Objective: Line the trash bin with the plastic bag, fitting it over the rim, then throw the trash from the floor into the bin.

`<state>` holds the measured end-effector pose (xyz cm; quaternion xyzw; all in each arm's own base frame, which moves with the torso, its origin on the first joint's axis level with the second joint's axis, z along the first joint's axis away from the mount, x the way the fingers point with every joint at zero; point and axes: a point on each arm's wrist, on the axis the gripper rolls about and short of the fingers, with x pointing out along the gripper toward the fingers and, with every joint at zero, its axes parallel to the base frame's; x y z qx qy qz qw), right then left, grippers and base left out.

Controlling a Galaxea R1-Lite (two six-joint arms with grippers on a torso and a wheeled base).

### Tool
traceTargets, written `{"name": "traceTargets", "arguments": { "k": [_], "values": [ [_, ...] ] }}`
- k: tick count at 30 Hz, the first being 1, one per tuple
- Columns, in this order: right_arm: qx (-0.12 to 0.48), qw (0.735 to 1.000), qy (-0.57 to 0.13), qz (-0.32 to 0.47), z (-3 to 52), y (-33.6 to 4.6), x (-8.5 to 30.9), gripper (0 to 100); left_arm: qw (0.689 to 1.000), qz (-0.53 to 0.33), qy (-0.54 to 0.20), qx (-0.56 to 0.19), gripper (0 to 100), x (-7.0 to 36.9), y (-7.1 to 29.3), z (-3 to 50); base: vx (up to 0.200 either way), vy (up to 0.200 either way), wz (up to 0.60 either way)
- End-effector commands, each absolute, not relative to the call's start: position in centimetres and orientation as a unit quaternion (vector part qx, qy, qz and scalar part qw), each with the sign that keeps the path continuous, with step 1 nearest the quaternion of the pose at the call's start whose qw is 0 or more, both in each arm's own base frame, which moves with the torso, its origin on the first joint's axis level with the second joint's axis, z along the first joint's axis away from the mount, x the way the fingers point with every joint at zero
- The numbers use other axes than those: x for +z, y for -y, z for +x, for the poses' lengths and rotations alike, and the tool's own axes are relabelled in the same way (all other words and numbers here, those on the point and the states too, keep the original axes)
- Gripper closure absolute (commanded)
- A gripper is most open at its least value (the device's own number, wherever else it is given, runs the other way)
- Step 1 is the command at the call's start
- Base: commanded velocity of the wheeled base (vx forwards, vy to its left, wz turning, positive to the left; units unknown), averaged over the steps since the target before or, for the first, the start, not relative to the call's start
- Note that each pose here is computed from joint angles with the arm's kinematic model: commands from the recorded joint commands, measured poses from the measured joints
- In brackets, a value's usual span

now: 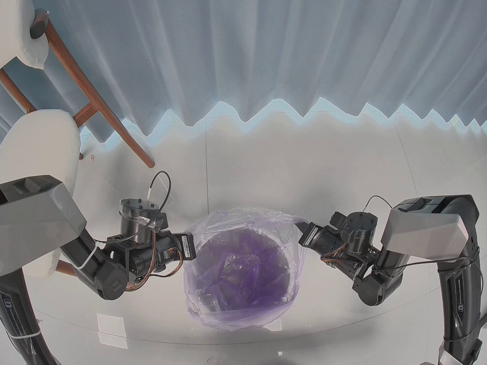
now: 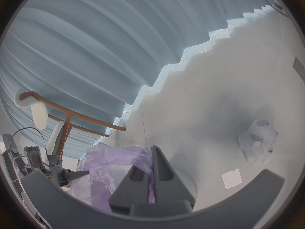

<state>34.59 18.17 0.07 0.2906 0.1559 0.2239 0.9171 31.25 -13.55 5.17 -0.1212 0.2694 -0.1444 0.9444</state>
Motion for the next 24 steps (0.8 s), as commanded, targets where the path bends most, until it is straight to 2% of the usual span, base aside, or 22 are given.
{"name": "traceTargets", "arguments": {
  "k": [1, 8, 13, 24],
  "values": [
    [0.234, 0.913, -0.16, 0.295, 35.1, -18.3, 0.3, 100, 0.939, -0.127, -0.285, -0.148, 100, 4.6, 12.8, 31.4, 0.0, 0.0, 0.0],
    [0.253, 0.9, -0.197, 0.295, 35.3, -18.4, -0.2, 100, 0.931, -0.137, -0.308, -0.143, 100, 3.1, 11.5, 32.1, 0.0, 0.0, 0.0],
    [0.245, 0.894, -0.21, 0.31, 36.3, -18.3, 0.0, 100, 0.923, -0.168, -0.316, -0.143, 100, 2.8, 11.3, 32.4, 0.0, 0.0, 0.0],
    [0.23, 0.878, -0.232, 0.349, 40.3, -18.2, 3.6, 100, 0.91, -0.215, -0.321, -0.151, 100, 2.9, 11.7, 32.9, 0.0, 0.0, 0.0]
  ]
}}
